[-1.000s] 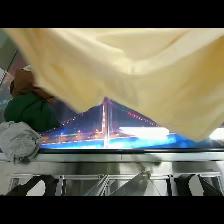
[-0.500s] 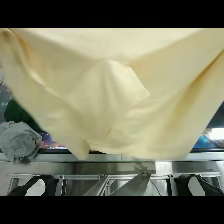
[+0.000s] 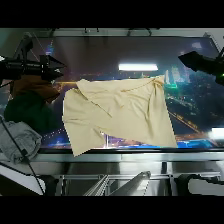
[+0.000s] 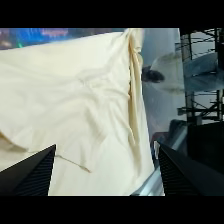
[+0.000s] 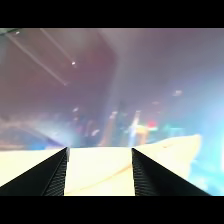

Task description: Fold the shirts.

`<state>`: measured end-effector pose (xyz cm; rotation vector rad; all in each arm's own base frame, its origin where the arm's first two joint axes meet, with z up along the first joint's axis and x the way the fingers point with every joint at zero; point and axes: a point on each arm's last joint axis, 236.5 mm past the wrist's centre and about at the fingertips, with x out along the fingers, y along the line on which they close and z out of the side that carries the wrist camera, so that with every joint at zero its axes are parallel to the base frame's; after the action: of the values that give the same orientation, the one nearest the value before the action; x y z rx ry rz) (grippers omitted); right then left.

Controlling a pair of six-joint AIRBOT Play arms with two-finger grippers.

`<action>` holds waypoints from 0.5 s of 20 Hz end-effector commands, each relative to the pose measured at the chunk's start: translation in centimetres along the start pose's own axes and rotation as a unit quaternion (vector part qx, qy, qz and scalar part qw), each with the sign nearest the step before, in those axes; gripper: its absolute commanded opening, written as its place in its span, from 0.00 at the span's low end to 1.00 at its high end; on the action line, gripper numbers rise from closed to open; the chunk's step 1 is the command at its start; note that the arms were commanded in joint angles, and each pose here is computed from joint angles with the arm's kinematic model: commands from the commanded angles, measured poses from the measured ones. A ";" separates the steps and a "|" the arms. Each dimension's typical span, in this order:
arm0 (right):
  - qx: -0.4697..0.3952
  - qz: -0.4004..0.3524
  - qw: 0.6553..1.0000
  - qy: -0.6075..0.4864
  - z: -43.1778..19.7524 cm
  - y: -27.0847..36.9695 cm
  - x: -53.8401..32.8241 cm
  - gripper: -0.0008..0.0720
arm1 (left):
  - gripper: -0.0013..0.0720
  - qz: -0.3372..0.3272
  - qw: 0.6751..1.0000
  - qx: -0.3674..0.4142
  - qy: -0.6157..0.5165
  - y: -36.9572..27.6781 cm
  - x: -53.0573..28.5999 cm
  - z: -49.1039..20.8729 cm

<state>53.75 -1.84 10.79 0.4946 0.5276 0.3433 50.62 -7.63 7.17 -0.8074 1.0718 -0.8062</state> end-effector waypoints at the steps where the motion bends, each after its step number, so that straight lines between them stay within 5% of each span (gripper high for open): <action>1: 0.076 -0.036 0.994 0.066 -2.1 -5.3 -3.3 0.62 | 0.99 -0.025 0.996 -0.070 0.054 2.3 -1.8 -0.4; 3: 0.121 -0.072 0.974 0.178 -7.9 -8.2 -7.4 0.62 | 0.81 0.027 0.988 -0.093 0.118 3.7 -2.4 -4.4; 7: 0.228 -0.114 0.907 0.335 -21.0 -10.3 -14.7 0.62 | 0.81 0.170 0.953 -0.144 0.204 8.2 -2.1 -14.6; 10: 0.266 -0.084 0.877 0.390 -28.6 -8.4 -15.6 0.72 | 0.81 0.196 0.942 -0.166 0.218 9.9 -1.2 -19.9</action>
<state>33.84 -8.10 -5.27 0.7635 1.2726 0.1837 38.08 -5.65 -2.52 -0.7479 1.6325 -0.5779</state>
